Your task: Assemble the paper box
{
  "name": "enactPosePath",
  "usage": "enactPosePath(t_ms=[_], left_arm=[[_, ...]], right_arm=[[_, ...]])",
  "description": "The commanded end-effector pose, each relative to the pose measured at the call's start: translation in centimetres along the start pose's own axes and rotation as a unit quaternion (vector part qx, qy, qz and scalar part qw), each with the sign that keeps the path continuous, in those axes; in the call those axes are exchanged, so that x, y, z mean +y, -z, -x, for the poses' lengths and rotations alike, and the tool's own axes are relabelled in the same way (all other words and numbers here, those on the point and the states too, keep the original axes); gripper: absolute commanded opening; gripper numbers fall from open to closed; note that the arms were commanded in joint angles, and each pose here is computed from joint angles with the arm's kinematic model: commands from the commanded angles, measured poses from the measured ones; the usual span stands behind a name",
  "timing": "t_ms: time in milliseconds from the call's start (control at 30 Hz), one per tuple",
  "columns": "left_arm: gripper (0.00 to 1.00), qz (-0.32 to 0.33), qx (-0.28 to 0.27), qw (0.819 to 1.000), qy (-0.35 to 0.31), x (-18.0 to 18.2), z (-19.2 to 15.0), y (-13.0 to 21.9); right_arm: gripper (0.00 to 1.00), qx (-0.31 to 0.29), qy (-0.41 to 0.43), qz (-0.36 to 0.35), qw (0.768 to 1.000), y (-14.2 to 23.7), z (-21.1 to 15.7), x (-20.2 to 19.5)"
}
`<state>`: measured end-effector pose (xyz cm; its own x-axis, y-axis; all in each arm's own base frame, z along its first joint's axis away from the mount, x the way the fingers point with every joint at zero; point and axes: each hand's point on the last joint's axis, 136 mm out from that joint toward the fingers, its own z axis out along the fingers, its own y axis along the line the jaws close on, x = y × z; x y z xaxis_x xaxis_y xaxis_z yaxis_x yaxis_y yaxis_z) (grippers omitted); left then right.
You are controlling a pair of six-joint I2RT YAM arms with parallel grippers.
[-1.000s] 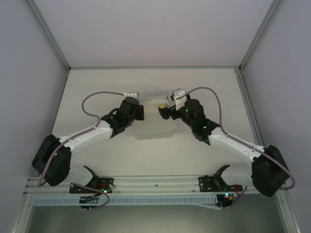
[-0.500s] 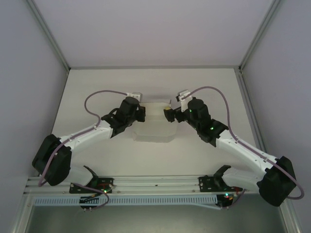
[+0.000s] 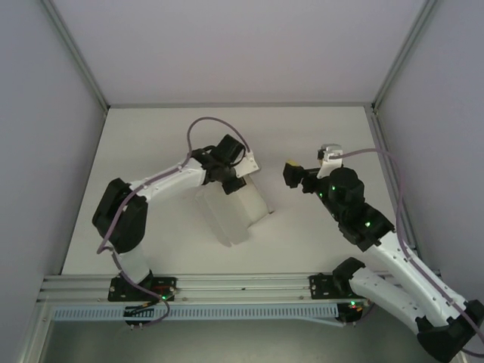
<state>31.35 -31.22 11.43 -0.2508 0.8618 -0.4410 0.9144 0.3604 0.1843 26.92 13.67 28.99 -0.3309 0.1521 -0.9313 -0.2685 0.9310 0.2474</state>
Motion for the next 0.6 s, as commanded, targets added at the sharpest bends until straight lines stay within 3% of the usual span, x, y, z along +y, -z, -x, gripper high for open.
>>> enactPosePath(t_ms=[0, 200, 267, 333, 367, 500, 567], left_arm=[[0.04, -0.014, 0.124, 0.983, -0.134, -0.5, -3.2, 0.0], [0.01, 0.009, 0.261, 0.931, -0.257, -0.6, -4.7, -3.3], [0.01, 0.029, 0.270, 0.917, -0.293, -0.5, -4.4, -4.6], [0.04, 0.040, 0.258, 0.914, -0.312, -0.6, -3.2, -5.8], [0.08, 0.040, 0.255, 0.913, -0.316, -0.8, -2.8, -6.2], [0.41, 0.047, 0.248, 0.914, -0.318, -1.1, -1.3, -7.1], [0.51, 0.053, 0.238, 0.919, -0.309, -0.9, -0.4, -6.9]], right_arm=[[1.00, 0.051, -0.006, -0.086, 0.995, 1.0, -3.0, -3.9], [1.00, 0.050, -0.021, -0.114, 0.992, 2.4, -3.9, -6.0], [1.00, 0.044, -0.024, -0.116, 0.992, 2.6, -3.9, -6.3], [1.00, 0.046, -0.026, -0.116, 0.992, 2.5, -4.2, -6.5], [1.00, 0.048, -0.027, -0.117, 0.992, 2.5, -4.2, -6.5], [1.00, 0.060, -0.028, -0.118, 0.991, 2.2, -4.6, -6.7], [1.00, 0.065, -0.028, -0.121, 0.990, 2.0, -4.7, -6.8]])
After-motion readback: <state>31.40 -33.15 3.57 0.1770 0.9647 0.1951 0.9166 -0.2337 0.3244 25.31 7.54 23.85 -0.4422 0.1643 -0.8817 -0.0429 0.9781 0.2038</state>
